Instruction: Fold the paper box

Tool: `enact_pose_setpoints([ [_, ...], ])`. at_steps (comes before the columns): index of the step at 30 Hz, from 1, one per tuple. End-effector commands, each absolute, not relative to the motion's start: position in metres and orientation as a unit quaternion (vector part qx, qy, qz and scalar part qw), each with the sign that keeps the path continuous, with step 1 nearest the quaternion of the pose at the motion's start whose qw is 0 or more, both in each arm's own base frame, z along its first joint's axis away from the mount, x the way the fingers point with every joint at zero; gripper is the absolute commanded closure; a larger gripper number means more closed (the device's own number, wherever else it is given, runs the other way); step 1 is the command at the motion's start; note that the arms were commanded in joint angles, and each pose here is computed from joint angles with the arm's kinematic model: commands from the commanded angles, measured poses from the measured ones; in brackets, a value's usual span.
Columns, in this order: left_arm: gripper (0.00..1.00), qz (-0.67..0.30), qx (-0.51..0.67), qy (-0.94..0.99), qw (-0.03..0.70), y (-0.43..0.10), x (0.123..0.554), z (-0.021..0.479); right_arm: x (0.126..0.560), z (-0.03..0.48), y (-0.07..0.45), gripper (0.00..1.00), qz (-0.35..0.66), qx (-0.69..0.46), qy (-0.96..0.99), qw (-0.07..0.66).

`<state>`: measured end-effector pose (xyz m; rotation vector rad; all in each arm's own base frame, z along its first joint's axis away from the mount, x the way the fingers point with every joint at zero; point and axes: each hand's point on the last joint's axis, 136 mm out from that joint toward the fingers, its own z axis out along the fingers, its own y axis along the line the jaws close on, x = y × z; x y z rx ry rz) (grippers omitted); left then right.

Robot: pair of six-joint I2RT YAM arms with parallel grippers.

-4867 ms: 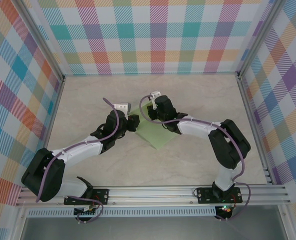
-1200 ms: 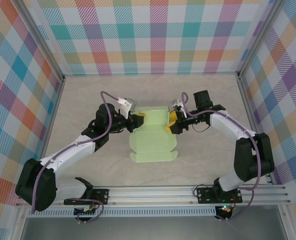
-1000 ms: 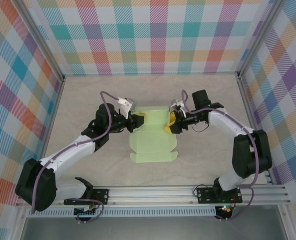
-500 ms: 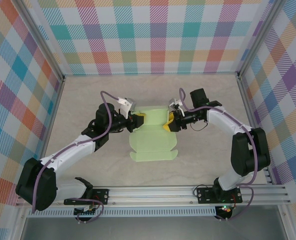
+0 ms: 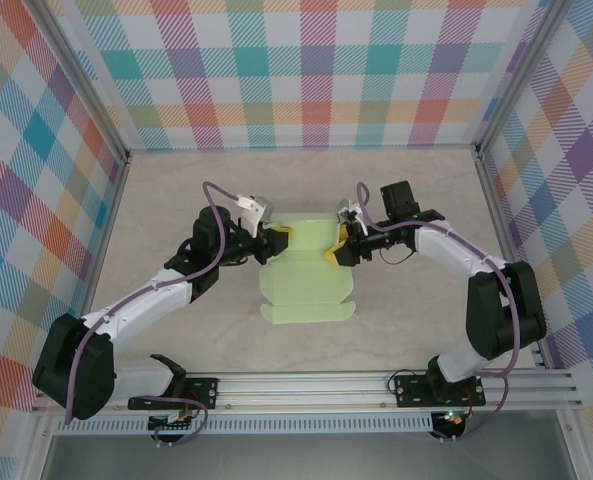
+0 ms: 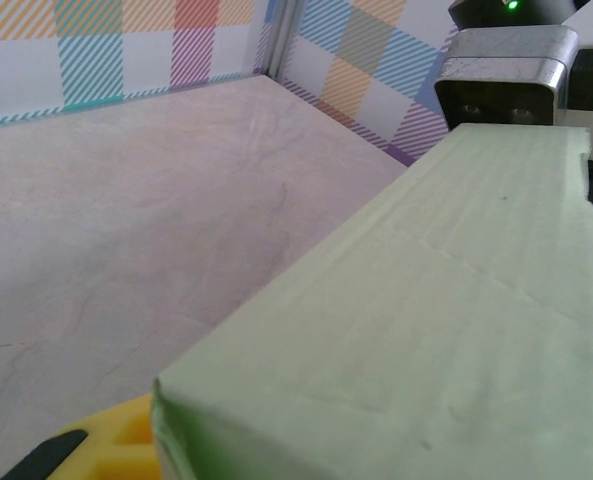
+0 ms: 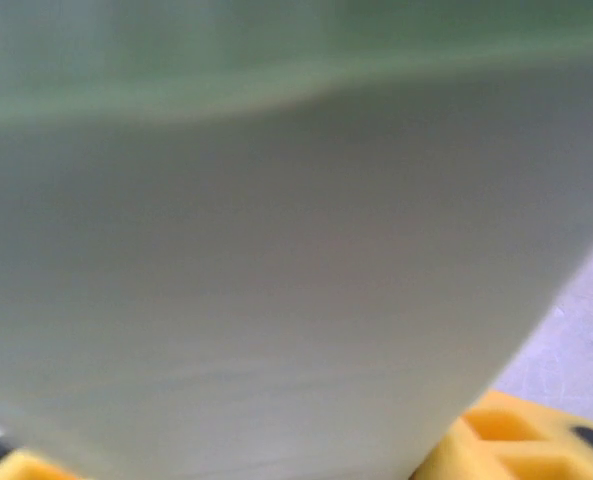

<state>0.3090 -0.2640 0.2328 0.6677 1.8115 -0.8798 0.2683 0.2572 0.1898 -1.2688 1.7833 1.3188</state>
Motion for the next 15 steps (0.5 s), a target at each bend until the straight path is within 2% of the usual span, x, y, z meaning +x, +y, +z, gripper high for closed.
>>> enact_pose_setpoints([
  [1,0.68,-0.37,0.298,0.715,0.513,-0.269,0.306,0.258,0.251,0.21,0.254,0.43,0.513,-0.495,0.632,0.303],
  [8,0.67,-0.366,0.304,0.717,0.509,-0.27,0.307,0.253,0.26,0.234,0.243,0.39,0.506,-0.491,0.625,0.336],
  [15,0.68,-0.37,0.315,0.716,0.502,-0.272,0.303,0.249,0.267,0.245,0.245,0.38,0.51,-0.487,0.625,0.334],
])
